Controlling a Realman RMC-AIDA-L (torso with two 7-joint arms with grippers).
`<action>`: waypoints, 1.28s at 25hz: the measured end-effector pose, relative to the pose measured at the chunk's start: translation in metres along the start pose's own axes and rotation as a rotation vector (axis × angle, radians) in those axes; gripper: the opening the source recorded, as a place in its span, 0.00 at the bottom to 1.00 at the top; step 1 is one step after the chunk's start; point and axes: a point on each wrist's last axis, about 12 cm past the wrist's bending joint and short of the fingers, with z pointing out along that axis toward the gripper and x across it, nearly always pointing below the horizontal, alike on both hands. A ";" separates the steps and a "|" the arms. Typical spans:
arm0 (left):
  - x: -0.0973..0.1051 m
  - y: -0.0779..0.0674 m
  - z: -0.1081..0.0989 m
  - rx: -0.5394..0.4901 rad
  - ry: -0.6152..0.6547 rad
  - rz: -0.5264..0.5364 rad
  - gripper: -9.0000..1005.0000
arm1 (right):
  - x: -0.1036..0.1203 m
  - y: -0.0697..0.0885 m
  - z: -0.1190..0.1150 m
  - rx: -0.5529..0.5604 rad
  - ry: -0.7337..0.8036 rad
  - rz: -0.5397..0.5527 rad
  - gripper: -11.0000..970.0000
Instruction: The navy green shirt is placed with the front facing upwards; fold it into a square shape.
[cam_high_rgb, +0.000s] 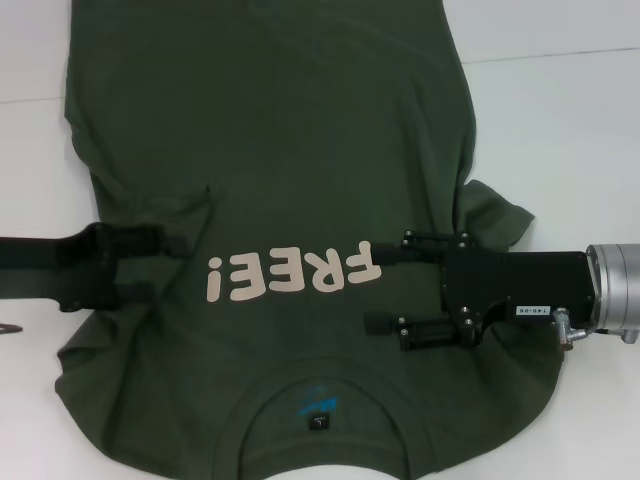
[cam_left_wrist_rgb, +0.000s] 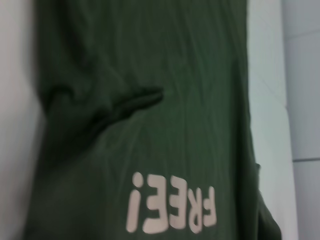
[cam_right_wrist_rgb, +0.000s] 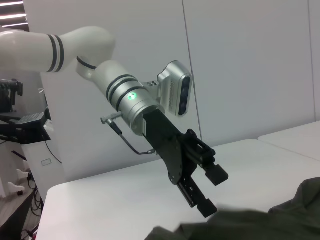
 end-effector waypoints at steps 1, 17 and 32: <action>0.003 -0.001 0.003 0.011 0.015 0.004 0.88 | 0.000 0.000 0.000 0.000 0.000 0.000 0.88; -0.006 0.026 -0.032 -0.154 -0.137 -0.085 0.87 | 0.000 0.001 0.002 -0.005 -0.002 0.000 0.88; -0.010 0.032 -0.013 -0.193 -0.113 -0.173 0.87 | 0.001 0.001 0.000 0.001 0.000 0.000 0.88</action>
